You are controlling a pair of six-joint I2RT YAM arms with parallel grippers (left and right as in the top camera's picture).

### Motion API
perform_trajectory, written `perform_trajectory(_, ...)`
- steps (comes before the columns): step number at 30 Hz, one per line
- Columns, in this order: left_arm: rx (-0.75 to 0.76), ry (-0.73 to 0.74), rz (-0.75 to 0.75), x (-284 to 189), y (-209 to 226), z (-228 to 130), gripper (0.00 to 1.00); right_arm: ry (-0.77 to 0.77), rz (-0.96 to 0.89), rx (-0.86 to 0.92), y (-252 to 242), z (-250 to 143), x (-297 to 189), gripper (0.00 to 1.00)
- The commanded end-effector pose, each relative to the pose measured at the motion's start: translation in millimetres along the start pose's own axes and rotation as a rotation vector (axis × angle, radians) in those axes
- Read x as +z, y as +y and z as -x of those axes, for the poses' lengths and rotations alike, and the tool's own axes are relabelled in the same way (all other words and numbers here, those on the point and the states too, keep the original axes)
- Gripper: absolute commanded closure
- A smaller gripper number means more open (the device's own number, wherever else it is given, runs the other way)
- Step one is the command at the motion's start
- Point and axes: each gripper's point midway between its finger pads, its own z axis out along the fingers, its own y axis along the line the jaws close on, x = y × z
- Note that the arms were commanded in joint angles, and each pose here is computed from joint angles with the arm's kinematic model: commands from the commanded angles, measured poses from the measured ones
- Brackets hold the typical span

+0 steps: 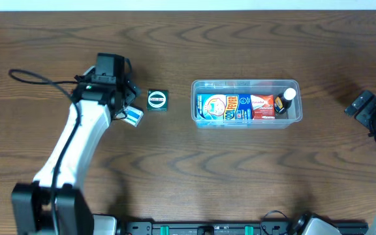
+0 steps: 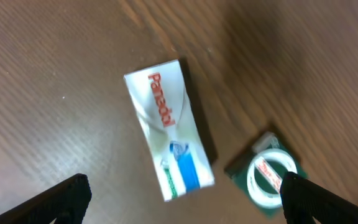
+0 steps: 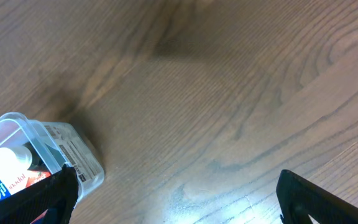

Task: Pack container
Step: 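Move the left gripper over the white Panadol box, then lower the left gripper onto the white Panadol box and grasp it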

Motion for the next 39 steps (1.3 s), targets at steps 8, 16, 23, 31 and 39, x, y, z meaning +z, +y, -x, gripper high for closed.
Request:
perform_trajectory(8,-0.111,-0.008,0.135,55.6,8.6,-2.8,0.02,-0.017,-0.010,0.024,-3.0,5.8,-2.7,0.01)
perform_trajectory(16,-0.099,0.017,0.172,72.9,13.1,-10.8,0.02,-0.017,-0.010,0.024,-3.0,5.8,-2.7,0.01)
perform_trajectory(23,-0.090,0.037,0.200,85.5,17.1,-17.6,0.02,-0.017,-0.010,0.024,-3.0,5.8,-2.7,0.01)
perform_trajectory(31,-0.093,0.040,0.207,94.9,18.1,-18.6,0.01,-0.017,-0.010,0.024,-3.0,5.8,-2.7,0.01)
perform_trajectory(39,-0.091,0.041,0.210,94.7,18.9,-19.1,0.21,-0.017,-0.010,0.024,-3.0,5.9,-2.8,0.01)
